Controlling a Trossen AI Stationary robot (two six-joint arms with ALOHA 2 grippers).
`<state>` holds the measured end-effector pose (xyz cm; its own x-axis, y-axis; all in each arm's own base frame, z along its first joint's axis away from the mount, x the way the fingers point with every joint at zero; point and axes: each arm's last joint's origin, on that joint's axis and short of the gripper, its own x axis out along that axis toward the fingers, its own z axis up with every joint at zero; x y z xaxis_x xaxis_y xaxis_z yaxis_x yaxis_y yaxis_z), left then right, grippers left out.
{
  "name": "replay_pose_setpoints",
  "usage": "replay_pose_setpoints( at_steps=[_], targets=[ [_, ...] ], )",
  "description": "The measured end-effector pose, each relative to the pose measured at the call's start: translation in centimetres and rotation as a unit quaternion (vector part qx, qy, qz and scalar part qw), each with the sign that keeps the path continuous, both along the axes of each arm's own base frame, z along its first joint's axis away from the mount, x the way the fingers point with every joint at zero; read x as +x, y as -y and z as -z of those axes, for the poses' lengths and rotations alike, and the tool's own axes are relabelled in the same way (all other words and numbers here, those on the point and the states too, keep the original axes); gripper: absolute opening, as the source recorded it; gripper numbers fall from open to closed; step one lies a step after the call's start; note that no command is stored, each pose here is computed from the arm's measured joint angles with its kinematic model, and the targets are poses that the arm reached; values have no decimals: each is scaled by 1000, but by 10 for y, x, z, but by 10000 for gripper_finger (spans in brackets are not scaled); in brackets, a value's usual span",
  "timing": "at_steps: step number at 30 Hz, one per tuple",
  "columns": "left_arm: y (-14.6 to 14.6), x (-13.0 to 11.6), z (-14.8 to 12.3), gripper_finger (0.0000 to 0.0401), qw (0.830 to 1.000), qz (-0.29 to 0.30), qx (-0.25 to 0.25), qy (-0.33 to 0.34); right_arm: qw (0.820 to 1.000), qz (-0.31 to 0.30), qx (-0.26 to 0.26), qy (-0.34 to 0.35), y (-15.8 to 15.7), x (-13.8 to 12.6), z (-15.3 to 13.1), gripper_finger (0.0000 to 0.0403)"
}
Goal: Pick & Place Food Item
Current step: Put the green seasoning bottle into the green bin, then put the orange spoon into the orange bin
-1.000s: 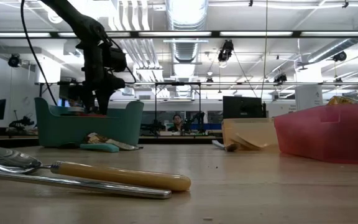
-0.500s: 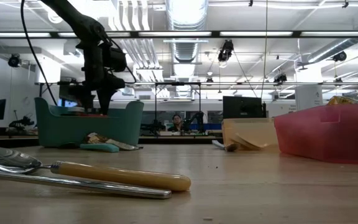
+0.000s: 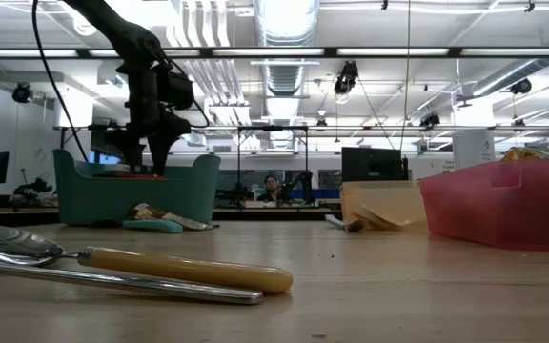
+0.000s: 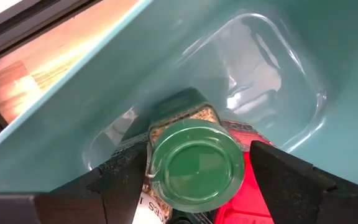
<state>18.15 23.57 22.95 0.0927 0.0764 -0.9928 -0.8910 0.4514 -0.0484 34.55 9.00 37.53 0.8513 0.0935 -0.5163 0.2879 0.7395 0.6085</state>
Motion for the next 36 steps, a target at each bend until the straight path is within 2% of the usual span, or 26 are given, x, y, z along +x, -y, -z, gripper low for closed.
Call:
replay_pose_setpoints(
  at_steps=[8,16,21,29,33,36],
  targets=[
    [5,-4,-10,288,1000,4,9,6,1000,0,0,0,0,0,0,338],
    [25,-18,-44,288,998,-16,44,39,1000,4,0,0,3,1,0,338],
    [50,-20,-66,288,995,-8,39,87,1000,12,-8,1,6,2,0,338],
    [105,-2,-87,288,989,44,38,136,1000,22,-15,1,12,3,0,338],
    [137,13,-78,288,987,88,22,132,1000,25,-18,1,15,4,0,338],
    [155,20,-59,285,990,93,16,107,999,27,-19,2,16,4,0,338]
  ],
)
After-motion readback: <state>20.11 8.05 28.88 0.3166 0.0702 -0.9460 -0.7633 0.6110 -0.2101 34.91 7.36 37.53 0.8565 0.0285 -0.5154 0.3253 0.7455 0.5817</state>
